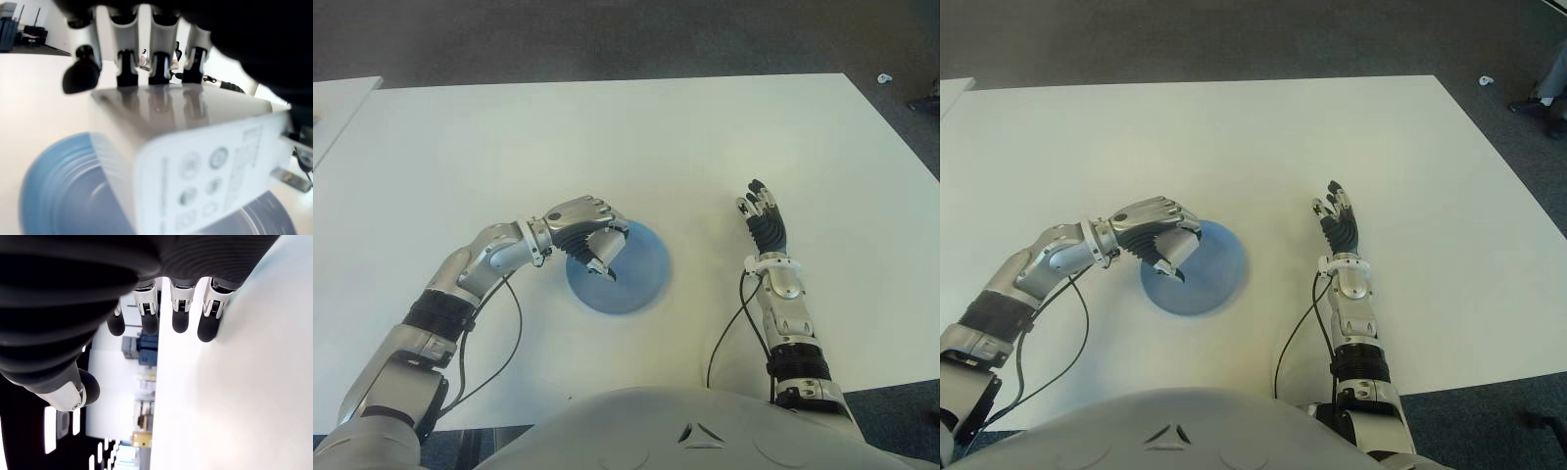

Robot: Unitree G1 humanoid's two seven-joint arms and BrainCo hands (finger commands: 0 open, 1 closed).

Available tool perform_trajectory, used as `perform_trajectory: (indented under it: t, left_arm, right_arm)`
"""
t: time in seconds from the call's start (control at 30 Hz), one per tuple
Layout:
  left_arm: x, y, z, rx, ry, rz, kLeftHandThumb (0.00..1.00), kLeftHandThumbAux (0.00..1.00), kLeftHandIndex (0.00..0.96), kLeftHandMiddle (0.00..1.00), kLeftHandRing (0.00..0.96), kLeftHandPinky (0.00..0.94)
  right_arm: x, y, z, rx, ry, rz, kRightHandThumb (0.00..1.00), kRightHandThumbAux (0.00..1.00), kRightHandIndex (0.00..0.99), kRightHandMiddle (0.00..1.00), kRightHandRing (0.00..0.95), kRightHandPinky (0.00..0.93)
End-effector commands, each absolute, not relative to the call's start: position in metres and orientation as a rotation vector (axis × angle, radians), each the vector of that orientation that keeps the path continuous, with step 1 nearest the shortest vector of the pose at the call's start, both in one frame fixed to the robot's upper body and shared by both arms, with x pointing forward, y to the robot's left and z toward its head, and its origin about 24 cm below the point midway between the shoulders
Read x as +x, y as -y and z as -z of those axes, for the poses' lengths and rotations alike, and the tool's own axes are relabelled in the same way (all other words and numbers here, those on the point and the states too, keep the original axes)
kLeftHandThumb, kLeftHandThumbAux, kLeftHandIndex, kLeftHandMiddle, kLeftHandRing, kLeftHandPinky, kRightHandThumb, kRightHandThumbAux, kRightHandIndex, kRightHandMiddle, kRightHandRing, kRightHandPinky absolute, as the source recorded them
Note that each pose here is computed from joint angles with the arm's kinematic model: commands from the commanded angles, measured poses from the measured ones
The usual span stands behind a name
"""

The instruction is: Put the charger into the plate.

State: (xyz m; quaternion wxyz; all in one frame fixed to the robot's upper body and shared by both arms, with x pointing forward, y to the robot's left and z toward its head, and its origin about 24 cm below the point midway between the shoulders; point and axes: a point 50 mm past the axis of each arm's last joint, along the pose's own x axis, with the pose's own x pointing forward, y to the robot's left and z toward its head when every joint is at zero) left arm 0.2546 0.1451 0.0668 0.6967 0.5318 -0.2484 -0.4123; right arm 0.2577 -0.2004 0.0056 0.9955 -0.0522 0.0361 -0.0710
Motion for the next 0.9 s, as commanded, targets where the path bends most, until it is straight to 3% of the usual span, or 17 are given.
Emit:
perform_trajectory:
  t: [0.03, 0.47, 0.5, 0.53, 0.6, 0.63, 0.8, 0.9]
  left_arm:
    - [0.255, -0.142, -0.061, 1.194, 0.567, 0.912, 0.694, 0.703, 0.442, 0.816, 0.808, 0.809]
    - [0.262, -0.142, -0.053, 1.192, 0.561, 0.829, 0.691, 0.699, 0.441, 0.763, 0.74, 0.689]
    - [0.263, -0.142, -0.053, 1.193, 0.555, 0.831, 0.51, 0.581, 0.438, 0.718, 0.69, 0.647]
    - [0.264, -0.143, -0.054, 1.204, 0.543, 0.843, 0.444, 0.539, 0.437, 0.702, 0.672, 0.632]
    - [0.266, -0.145, -0.064, 1.232, 0.53, 0.878, 0.291, 0.415, 0.265, 0.39, 0.374, 0.369]
    - [0.266, -0.146, -0.067, 1.238, 0.527, 0.887, 0.251, 0.381, 0.202, 0.284, 0.27, 0.274]
    - [0.266, -0.148, -0.073, 1.253, 0.486, 0.93, 0.192, 0.317, 0.07, 0.071, 0.067, 0.075]
    - [0.266, -0.152, -0.078, 1.235, 0.447, 0.928, 0.19, 0.285, 0.022, 0.023, 0.021, 0.024]
  right_arm:
    - [0.259, 0.195, -0.001, -0.097, -0.095, 0.139, 0.009, 0.526, 0.0, 0.054, 0.035, 0.046]
    - [0.26, 0.191, -0.002, -0.11, -0.103, 0.151, 0.015, 0.536, 0.0, 0.044, 0.027, 0.032]
    - [0.26, 0.191, -0.002, -0.111, -0.104, 0.152, 0.015, 0.539, 0.0, 0.043, 0.028, 0.033]
    - [0.26, 0.191, -0.002, -0.11, -0.106, 0.154, 0.015, 0.54, 0.0, 0.043, 0.028, 0.033]
    - [0.26, 0.19, -0.001, -0.107, -0.11, 0.158, 0.018, 0.548, 0.0, 0.044, 0.03, 0.039]
    - [0.26, 0.189, -0.001, -0.106, -0.111, 0.158, 0.019, 0.551, 0.0, 0.044, 0.031, 0.041]
    - [0.26, 0.188, -0.001, -0.101, -0.113, 0.161, 0.024, 0.563, 0.0, 0.047, 0.035, 0.047]
    - [0.261, 0.187, 0.0, -0.098, -0.115, 0.163, 0.025, 0.578, 0.0, 0.042, 0.031, 0.039]
